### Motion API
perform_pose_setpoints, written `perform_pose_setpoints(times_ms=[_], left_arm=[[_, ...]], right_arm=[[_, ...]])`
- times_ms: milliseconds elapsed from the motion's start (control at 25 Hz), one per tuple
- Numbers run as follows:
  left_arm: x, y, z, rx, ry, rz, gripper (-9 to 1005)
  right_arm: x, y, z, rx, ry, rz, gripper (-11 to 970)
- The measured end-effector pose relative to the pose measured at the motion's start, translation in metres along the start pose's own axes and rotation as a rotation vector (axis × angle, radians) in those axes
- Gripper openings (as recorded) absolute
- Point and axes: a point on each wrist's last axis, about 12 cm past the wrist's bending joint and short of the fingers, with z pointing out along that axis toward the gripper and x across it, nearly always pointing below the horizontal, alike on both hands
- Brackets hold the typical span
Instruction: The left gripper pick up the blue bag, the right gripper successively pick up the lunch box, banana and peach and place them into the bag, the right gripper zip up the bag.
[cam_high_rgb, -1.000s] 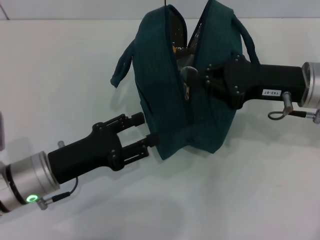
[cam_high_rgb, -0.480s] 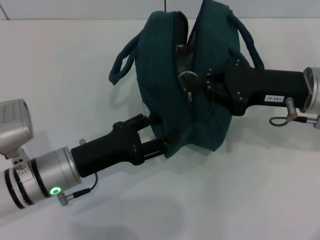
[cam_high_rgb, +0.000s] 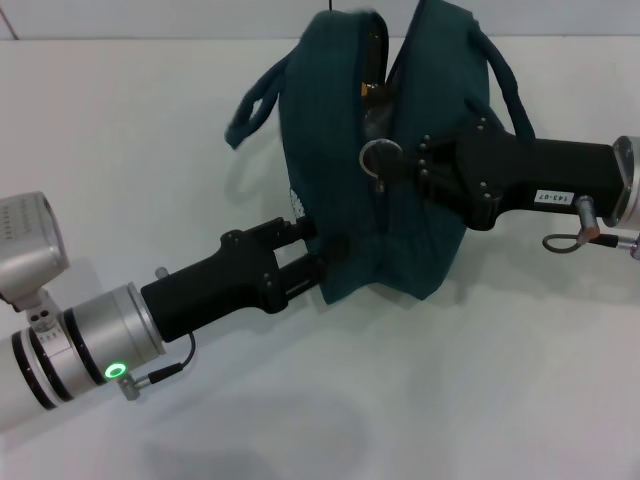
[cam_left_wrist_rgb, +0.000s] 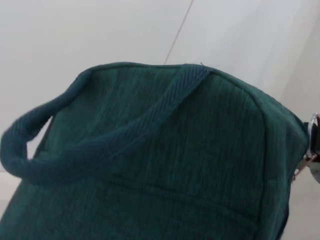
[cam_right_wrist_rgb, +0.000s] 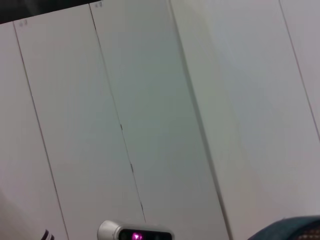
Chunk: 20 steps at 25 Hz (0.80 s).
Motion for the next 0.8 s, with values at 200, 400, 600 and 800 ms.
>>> perform_pose_setpoints(times_ms=[200, 400, 600, 800], left_arm=[[0.000, 0.001, 0.000, -0.011, -0.012, 0.017, 487], [0.001, 0.000, 0.001, -0.011, -0.013, 0.062, 368], [0.007, -0.001, 0.003, -0.031, 0.014, 0.104, 220], [0.015, -0.005, 0.009, -0.033, 0.036, 0.147, 162]], right_arm=[[0.002, 0.000, 0.000, 0.008, 0.004, 0.002, 9], [0.002, -0.001, -0.002, 0.021, -0.011, -0.006, 9], [-0.002, -0.004, -0.005, 0.062, -0.081, -0.012, 9], [-0.004, -0.009, -0.008, 0.130, -0.155, 0.008, 9]])
